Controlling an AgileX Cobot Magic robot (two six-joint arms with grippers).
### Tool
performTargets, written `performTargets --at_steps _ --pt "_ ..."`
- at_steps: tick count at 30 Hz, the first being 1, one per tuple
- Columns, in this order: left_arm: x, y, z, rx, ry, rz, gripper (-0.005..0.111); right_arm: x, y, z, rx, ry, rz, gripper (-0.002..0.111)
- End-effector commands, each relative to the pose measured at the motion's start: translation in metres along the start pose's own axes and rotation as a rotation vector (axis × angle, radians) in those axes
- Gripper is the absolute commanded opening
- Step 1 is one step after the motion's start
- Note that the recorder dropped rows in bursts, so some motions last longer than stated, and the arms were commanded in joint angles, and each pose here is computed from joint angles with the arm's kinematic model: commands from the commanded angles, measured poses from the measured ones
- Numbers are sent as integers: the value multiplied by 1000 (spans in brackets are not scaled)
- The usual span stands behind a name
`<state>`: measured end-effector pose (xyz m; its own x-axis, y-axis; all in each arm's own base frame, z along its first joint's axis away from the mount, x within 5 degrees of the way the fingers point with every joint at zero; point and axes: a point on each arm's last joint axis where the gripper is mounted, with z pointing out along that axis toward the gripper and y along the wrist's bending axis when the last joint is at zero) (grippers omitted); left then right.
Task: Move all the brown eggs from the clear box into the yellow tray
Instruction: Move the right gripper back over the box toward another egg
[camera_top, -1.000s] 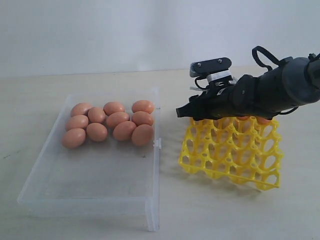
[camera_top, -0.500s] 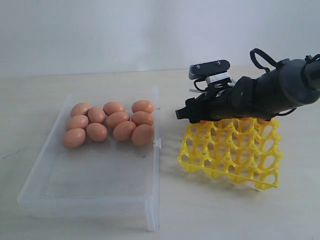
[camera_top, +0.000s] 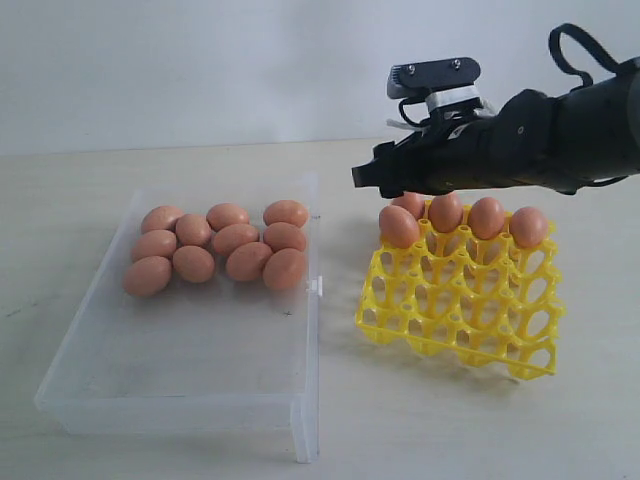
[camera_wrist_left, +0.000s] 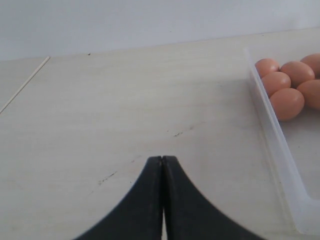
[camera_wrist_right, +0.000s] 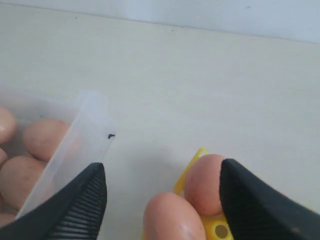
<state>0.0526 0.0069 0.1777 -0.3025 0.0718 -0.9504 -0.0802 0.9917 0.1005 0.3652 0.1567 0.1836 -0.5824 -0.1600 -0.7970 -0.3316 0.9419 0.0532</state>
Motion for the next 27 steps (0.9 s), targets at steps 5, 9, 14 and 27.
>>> performTargets --at_steps 5,9,14,27 --pt "-2 0 -1 7 -11 -7 0 -23 13 -35 -65 -25 14 62" --pt "-2 0 -1 7 -11 -7 0 -27 36 -47 -122 -40 -21 59" --pt "-2 0 -1 7 -11 -7 0 -18 82 -54 -229 -14 -85 55" --pt "-2 0 -1 7 -11 -7 0 3 165 -18 -457 474 -317 50"
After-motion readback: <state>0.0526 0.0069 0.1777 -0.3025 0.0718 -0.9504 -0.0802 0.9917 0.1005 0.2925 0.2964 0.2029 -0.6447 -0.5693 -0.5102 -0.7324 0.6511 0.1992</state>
